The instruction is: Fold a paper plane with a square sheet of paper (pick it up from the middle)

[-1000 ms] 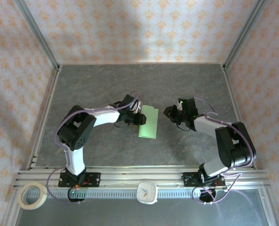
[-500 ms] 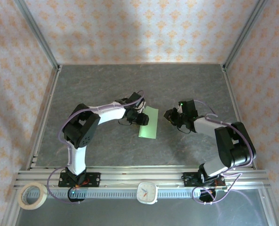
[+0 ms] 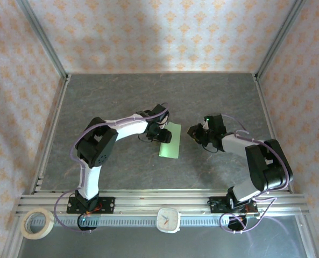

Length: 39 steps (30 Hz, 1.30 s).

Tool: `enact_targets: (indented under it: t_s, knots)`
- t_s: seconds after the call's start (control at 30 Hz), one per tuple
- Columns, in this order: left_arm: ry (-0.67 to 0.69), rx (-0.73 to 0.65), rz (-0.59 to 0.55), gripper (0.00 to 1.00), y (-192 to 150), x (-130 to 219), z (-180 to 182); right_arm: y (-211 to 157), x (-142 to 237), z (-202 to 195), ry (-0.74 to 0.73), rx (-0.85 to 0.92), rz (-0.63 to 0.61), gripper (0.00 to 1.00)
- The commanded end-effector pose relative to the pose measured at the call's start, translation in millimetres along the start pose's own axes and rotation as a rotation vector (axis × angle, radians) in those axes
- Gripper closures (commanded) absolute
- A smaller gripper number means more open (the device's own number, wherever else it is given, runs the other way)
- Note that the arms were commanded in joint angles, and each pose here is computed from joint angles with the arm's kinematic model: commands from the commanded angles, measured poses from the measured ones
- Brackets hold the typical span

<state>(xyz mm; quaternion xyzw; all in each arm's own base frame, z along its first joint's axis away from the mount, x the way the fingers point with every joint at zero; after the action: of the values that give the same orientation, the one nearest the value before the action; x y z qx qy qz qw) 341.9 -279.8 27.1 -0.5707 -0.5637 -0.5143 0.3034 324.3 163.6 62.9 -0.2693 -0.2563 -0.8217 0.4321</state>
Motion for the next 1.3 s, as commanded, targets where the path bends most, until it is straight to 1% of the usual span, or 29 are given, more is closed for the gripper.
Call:
enact_targets:
  t_s: [0.0, 0.2, 0.4, 0.7, 1.27]
  knots:
    - [0.133, 0.029, 0.102, 0.42, -30, -46, 34, -4, -1, -6, -0.019, -0.003, -0.001, 0.76]
    - [0.111, 0.043, 0.106, 0.42, -29, -51, 29, -5, -1, -9, -0.016, -0.012, -0.001, 0.76]
    - [0.139, 0.012, 0.131, 0.41, -33, -55, 30, -6, -1, -9, -0.016, -0.014, 0.002, 0.76]
    - [0.162, 0.031, 0.132, 0.40, -33, -58, 33, -7, -2, -9, -0.009, -0.021, 0.003, 0.76]
    - [0.158, 0.025, 0.139, 0.40, -36, -62, 32, -9, -2, -8, -0.005, -0.026, 0.008, 0.76]
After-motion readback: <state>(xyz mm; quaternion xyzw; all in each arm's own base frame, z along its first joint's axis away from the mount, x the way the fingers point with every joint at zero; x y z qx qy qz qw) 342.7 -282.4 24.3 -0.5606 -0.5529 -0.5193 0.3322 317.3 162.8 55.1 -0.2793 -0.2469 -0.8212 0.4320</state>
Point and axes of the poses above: each hand's point on the last joint's axis, 136 mm out from that joint toward the fingers, its own x axis back along the fingers, its own z axis along the line the jaws close on, y = z × x, the point moved 1 cm from there along x, back along the fingers, and after that the axes turned 1 degree about x, right-handed, at the moved point
